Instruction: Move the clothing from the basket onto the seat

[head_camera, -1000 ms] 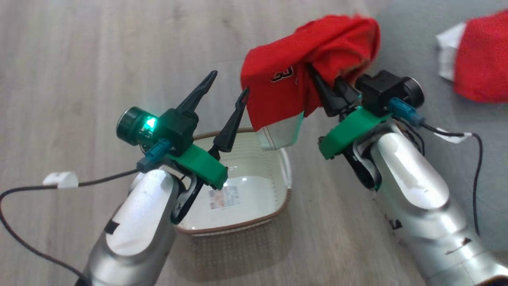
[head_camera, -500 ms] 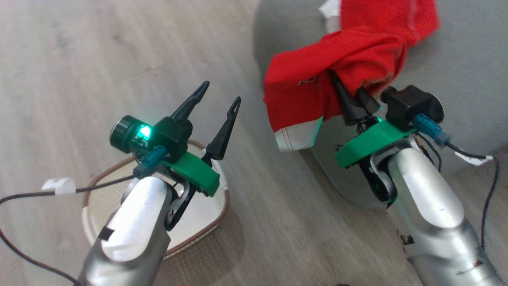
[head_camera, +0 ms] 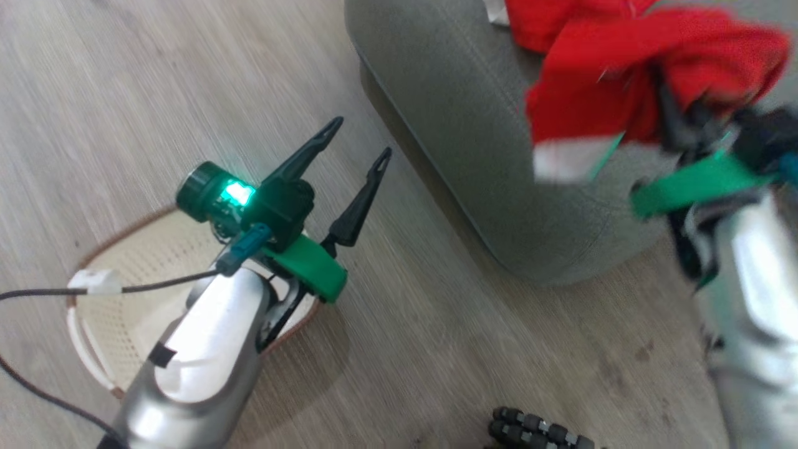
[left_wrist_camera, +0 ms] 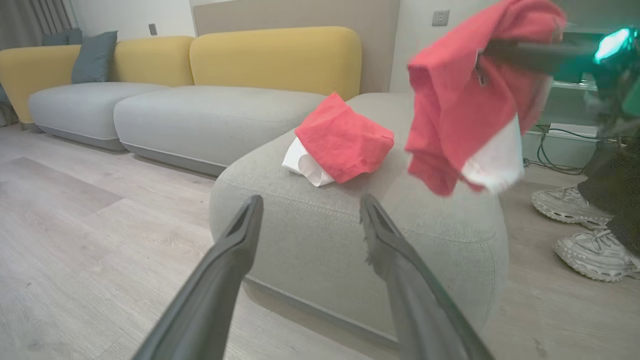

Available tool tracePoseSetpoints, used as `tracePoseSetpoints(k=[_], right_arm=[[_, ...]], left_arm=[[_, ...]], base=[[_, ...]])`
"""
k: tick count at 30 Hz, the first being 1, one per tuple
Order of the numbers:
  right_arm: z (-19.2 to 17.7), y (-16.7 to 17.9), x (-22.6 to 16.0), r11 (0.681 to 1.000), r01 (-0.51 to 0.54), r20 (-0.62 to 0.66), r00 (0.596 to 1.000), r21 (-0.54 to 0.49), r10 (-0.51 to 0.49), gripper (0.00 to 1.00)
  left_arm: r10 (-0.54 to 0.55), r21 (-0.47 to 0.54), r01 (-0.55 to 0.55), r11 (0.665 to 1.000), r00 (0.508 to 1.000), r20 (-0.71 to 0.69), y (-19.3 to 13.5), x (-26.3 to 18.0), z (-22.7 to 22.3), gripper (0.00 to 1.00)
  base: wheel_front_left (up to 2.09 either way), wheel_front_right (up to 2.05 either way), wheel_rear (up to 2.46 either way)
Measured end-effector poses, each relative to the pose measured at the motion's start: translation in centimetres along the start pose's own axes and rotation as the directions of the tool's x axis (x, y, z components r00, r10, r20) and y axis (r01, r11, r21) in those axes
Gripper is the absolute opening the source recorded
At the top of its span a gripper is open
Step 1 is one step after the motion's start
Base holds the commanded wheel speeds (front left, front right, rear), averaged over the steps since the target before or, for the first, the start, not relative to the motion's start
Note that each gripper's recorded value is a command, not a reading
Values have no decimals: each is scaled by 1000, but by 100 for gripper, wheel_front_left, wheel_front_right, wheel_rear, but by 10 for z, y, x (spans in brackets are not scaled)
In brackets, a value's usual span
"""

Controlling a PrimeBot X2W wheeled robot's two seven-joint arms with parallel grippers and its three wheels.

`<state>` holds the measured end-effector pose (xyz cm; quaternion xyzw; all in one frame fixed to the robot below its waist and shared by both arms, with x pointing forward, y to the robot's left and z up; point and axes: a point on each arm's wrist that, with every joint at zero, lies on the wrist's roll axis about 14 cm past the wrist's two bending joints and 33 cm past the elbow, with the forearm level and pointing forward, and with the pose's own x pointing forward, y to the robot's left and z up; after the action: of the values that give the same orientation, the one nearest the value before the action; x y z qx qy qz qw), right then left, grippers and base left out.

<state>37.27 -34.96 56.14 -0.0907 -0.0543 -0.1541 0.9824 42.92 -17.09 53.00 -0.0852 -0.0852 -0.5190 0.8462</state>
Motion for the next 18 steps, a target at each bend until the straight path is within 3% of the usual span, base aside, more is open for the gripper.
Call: tracePoseSetpoints(k=[12,18], right_arm=[[30,-48,118,982,134,104,987,-130,-121,0],[35,-69,173,967,218,103,973,-129,-206,0]], left_arm=[[6,-40,-7,999,1000,-28,47,-11,-48,100],[44,-80,-51,995,995,-89,70,-35,-78,100]], base=[[0,0,0],[0,0,0]])
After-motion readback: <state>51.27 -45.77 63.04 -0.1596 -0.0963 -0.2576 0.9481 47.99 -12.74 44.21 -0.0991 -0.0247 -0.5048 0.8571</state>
